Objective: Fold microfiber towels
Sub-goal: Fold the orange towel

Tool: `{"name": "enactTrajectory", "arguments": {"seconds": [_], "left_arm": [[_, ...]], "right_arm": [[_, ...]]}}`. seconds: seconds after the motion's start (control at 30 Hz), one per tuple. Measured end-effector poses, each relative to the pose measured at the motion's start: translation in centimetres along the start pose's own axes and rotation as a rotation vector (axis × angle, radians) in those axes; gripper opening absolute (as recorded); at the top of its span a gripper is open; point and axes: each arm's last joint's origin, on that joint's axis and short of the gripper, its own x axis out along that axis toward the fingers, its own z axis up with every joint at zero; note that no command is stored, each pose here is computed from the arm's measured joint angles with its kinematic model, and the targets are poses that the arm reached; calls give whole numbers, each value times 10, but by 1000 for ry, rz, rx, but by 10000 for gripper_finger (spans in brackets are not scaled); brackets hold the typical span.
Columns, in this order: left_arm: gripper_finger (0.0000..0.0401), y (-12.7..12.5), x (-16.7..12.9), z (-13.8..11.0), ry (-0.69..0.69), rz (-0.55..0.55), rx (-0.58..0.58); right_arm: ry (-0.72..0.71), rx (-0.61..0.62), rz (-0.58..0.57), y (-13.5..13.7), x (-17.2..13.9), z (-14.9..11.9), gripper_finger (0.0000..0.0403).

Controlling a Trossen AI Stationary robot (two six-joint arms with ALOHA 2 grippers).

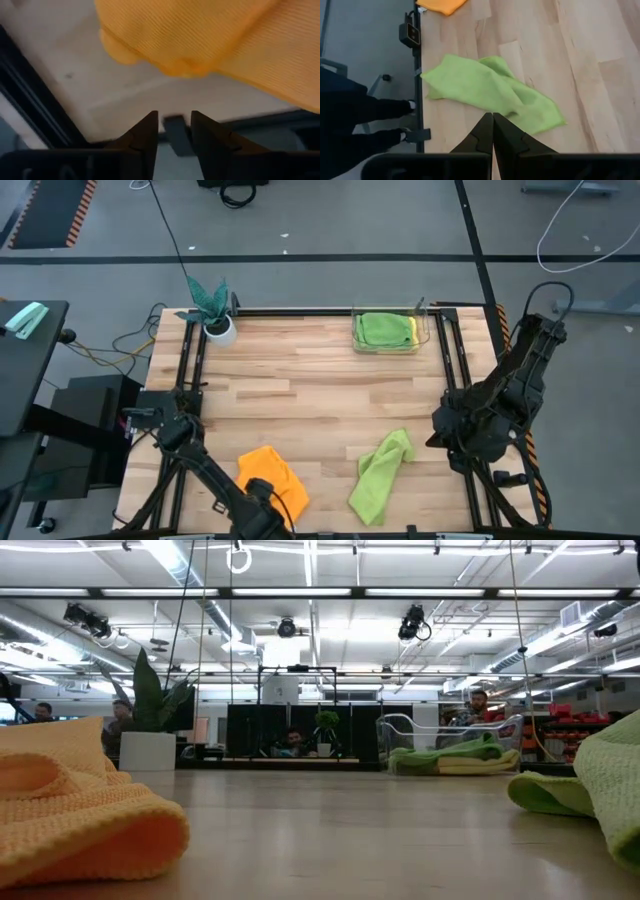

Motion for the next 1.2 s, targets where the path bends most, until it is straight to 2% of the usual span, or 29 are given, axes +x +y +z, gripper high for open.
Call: {"name": "enactTrajectory", "arguments": {"seconds": [0.3, 0.57, 0.9, 1.07, 1.2], "left_arm": [[142, -1, 31, 10, -32, 44, 297], [152, -1, 33, 14, -43, 54, 480], [153, -11, 33, 13, -104, -46, 621], [151, -11, 33, 14, -121, -42, 611], [119, -10, 33, 14, -120, -38, 583]], "right_arm": [[-3, 64, 5, 0, 0, 0, 16], [1, 79, 11, 1, -1, -1, 16], [0, 95, 10, 1, -1, -1, 16], [0, 95, 10, 1, -1, -1, 16], [0, 96, 10, 1, -1, -1, 16]]}}
